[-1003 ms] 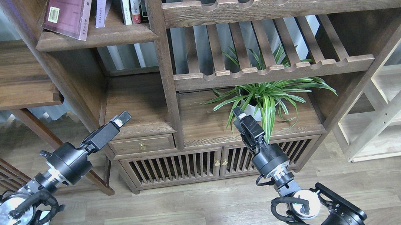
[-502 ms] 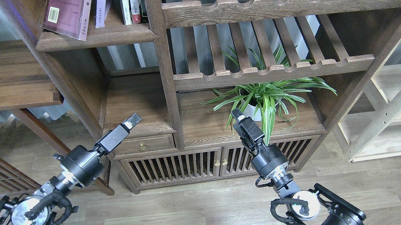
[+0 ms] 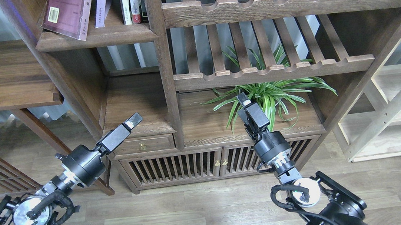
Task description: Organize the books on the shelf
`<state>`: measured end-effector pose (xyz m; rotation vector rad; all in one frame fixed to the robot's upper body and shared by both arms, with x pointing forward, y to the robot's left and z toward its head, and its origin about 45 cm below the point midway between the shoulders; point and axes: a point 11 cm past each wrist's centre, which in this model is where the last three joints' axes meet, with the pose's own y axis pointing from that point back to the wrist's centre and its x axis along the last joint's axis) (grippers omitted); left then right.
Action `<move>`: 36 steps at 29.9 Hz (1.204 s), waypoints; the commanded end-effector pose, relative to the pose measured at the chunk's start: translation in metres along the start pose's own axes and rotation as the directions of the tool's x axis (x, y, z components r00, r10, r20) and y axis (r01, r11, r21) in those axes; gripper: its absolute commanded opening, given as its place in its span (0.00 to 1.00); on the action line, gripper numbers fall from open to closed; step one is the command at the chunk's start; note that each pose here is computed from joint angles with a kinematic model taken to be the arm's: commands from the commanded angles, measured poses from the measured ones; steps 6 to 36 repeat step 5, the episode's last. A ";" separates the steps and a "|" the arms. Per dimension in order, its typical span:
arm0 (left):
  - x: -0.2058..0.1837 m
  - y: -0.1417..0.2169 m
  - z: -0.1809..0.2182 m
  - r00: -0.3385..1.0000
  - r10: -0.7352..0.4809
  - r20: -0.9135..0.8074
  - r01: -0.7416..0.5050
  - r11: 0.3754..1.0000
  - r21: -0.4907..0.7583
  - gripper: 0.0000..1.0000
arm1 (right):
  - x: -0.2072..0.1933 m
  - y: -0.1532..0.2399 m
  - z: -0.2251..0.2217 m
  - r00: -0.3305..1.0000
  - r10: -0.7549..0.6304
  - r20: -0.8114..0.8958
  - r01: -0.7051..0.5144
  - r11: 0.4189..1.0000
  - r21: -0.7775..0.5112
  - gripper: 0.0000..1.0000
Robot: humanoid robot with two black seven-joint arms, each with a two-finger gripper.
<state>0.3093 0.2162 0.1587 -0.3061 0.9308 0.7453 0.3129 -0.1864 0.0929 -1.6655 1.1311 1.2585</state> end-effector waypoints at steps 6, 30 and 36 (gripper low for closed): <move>-0.001 0.000 0.001 1.000 -0.002 0.002 0.002 1.000 -0.002 0.81 | 0.001 0.001 0.000 1.000 0.004 -0.001 -0.004 1.000 0.000 1.00; -0.001 0.000 0.001 1.000 -0.002 0.002 0.002 1.000 -0.002 0.81 | 0.001 0.001 0.000 1.000 0.004 -0.001 -0.004 1.000 0.000 1.00; -0.001 0.000 0.001 1.000 -0.002 0.002 0.002 1.000 -0.002 0.81 | 0.001 0.001 0.000 1.000 0.004 -0.001 -0.004 1.000 0.000 1.00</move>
